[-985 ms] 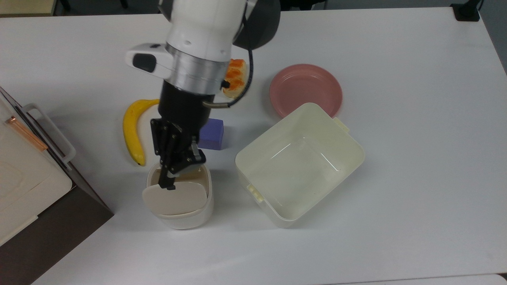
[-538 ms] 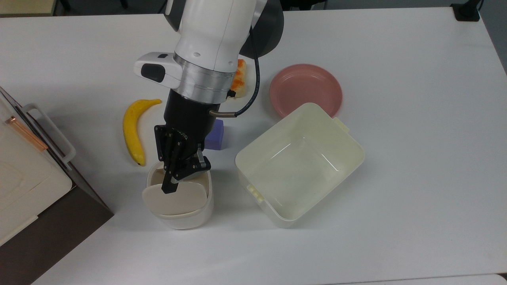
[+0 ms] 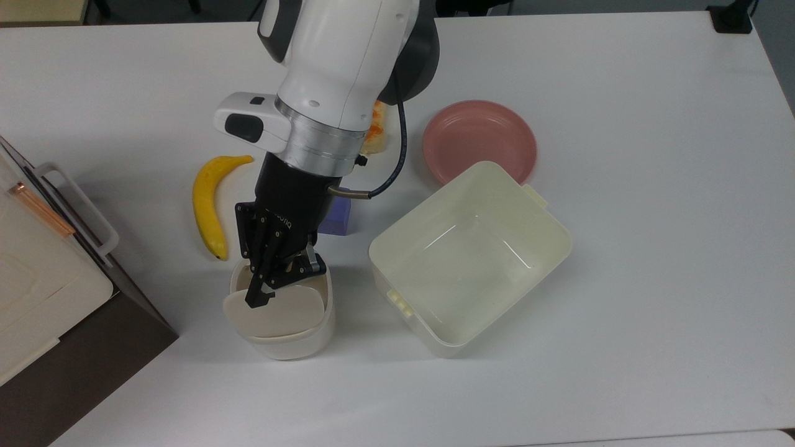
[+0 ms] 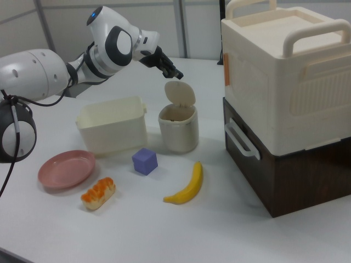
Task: Close the trash can
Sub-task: 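Push the raised flip lid down toward the can's rim with the gripper, then press the lid flat onto the can with the gripper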
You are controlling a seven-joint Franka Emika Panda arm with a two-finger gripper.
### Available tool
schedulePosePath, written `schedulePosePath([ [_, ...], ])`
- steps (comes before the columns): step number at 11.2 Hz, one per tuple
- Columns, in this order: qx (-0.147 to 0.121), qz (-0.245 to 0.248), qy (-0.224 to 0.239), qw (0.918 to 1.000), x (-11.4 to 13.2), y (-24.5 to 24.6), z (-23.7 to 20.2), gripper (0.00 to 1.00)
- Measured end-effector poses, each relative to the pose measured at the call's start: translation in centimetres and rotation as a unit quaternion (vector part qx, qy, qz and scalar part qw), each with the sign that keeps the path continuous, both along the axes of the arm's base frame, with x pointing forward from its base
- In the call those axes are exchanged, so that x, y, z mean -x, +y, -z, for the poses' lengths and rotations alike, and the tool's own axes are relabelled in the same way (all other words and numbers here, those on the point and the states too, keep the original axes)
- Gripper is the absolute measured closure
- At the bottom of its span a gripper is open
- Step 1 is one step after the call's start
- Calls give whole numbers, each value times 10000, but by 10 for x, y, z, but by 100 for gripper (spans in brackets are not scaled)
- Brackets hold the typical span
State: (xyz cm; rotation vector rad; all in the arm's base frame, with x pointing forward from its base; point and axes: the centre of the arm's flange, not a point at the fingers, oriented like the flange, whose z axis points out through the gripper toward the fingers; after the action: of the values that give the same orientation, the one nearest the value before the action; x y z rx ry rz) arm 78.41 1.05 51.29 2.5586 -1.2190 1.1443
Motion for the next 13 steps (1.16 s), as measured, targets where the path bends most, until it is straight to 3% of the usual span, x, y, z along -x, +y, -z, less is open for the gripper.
schedulePosePath([
  [6, 615, -626, 955, 9916, 11, -7, 21, 99],
  [10, 843, -1049, 1742, 9755, 26, -1, 29, 99],
  [13, 893, -1190, 2037, 9677, 32, -1, 48, 99],
])
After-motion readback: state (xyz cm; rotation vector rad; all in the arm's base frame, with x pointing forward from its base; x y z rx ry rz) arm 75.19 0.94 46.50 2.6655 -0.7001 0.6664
